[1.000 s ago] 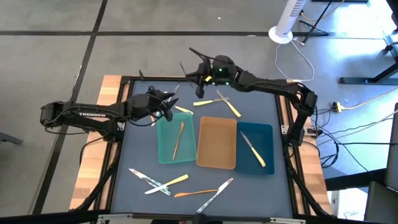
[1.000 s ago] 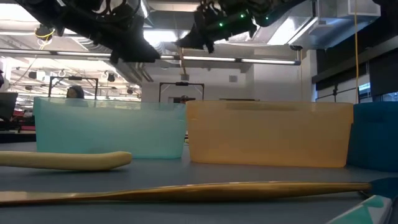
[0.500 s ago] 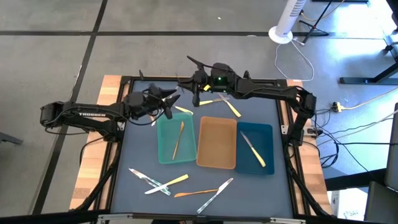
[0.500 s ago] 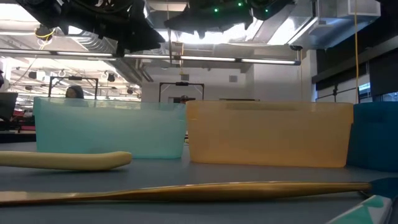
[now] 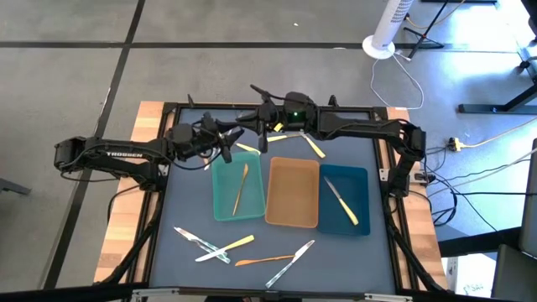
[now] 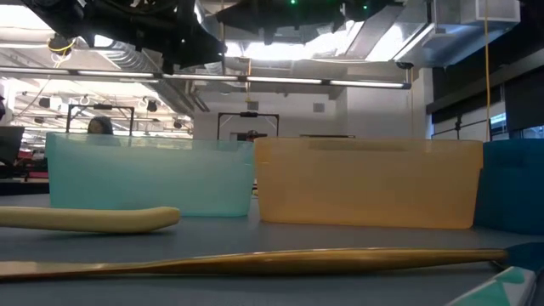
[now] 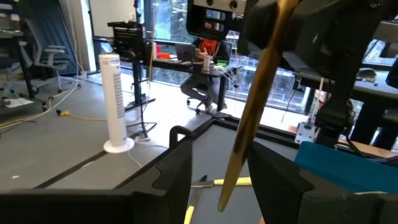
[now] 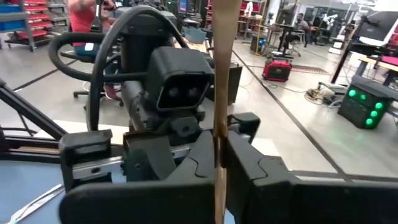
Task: Sort silverware by color (type)
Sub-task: Put the gold knife into the green bin
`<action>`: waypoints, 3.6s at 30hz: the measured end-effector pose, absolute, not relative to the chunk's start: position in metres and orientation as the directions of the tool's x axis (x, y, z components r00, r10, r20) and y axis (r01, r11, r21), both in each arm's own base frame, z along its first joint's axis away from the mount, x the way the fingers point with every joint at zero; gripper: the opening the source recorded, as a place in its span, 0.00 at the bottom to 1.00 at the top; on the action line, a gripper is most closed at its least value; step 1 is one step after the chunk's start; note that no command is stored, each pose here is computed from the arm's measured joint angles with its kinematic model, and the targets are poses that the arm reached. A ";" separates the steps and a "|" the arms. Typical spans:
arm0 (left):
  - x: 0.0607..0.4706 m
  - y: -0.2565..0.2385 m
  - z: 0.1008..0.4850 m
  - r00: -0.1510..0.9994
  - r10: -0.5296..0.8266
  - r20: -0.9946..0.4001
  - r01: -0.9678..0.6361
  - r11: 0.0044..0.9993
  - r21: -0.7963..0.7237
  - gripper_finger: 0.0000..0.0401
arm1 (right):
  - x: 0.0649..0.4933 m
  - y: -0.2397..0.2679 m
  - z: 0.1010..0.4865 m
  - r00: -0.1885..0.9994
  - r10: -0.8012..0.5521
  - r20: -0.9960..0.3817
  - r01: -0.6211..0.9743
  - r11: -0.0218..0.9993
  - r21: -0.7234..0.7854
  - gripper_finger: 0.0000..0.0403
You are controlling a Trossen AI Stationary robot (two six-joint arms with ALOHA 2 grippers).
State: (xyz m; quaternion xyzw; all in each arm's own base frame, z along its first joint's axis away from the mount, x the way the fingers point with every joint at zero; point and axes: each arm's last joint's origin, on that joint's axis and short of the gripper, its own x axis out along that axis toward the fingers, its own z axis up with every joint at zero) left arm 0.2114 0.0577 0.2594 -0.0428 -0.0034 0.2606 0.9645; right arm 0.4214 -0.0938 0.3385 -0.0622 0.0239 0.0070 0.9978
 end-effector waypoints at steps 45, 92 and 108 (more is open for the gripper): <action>0.212 0.056 0.265 0.900 0.433 0.045 -0.431 0.901 -0.056 0.06 | 0.422 -0.091 0.341 1.000 0.026 -0.017 -0.028 0.991 -0.129 0.01; 0.209 0.049 0.229 0.905 0.271 -0.327 -0.402 0.793 -0.457 0.07 | 0.355 -0.089 0.332 0.757 -0.164 -0.632 0.146 0.986 -0.080 0.40; 0.204 -0.003 0.208 0.835 0.027 -0.550 -0.422 0.673 -0.607 0.08 | 0.379 -0.094 0.296 0.717 -0.116 -0.687 0.168 0.986 0.009 0.40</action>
